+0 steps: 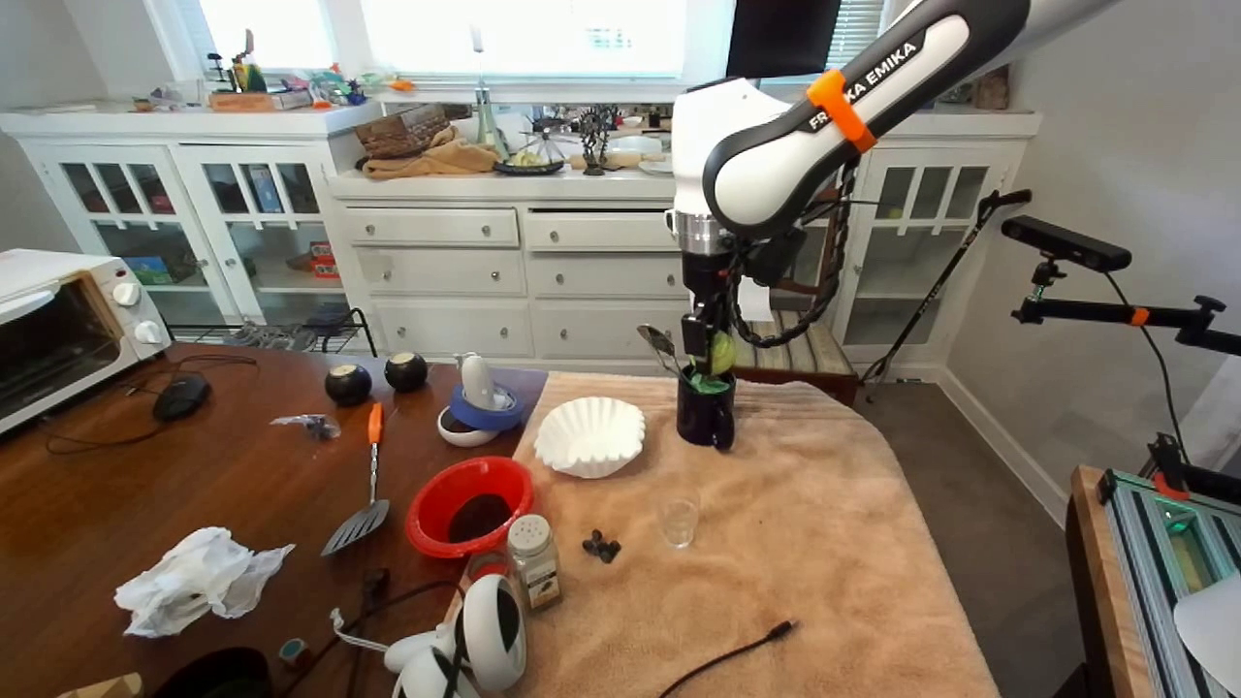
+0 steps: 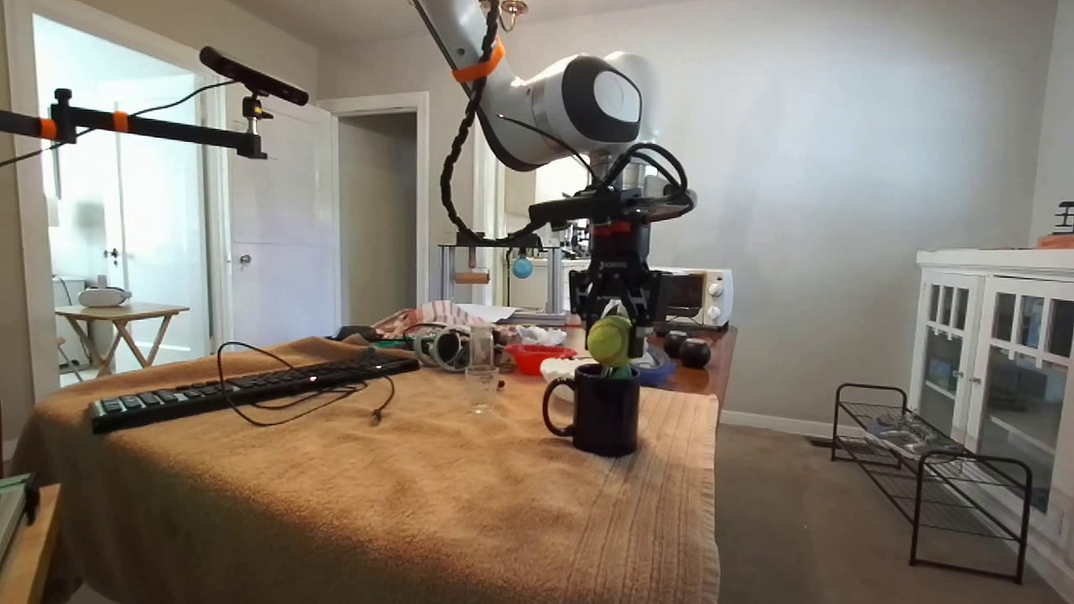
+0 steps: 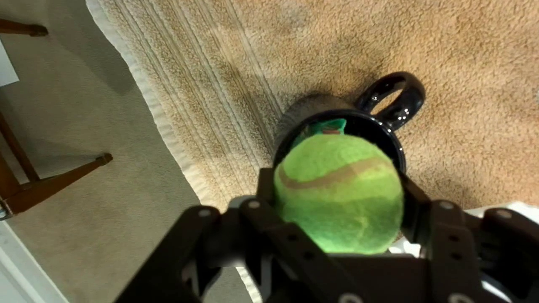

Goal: Put the tennis ball inside the black mug

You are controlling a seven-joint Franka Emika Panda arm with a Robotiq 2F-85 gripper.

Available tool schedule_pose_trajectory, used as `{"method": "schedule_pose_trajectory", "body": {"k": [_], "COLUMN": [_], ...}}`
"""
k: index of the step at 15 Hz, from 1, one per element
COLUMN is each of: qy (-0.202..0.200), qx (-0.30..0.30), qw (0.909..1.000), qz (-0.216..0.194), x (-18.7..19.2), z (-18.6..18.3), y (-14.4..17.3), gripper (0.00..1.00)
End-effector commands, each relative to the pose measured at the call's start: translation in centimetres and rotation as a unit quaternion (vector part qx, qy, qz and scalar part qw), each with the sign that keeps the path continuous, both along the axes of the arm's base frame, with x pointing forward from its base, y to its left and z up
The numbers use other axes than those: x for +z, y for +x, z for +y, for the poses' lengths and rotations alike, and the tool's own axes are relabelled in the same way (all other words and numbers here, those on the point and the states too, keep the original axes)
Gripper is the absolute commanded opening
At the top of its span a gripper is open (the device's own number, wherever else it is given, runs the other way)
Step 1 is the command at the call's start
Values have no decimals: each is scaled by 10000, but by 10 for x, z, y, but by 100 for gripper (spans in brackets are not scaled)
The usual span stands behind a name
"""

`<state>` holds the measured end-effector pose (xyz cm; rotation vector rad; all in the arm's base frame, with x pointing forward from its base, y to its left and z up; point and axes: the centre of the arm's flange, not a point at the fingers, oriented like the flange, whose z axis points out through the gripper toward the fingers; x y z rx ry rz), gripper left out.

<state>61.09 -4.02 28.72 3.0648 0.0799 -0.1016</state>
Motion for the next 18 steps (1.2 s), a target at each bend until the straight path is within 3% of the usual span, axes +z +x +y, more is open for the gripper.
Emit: {"method": "schedule_pose_trajectory", "body": {"k": [1, 6, 18], "qy": [9, 107, 165], "qx": [113, 242, -114], "qw": [9999, 9994, 9997], "qz": [46, 221, 116], "x": [-9, -22, -11], "z": [18, 35, 13], "y": [12, 1, -14], "gripper": [42, 42, 42]}}
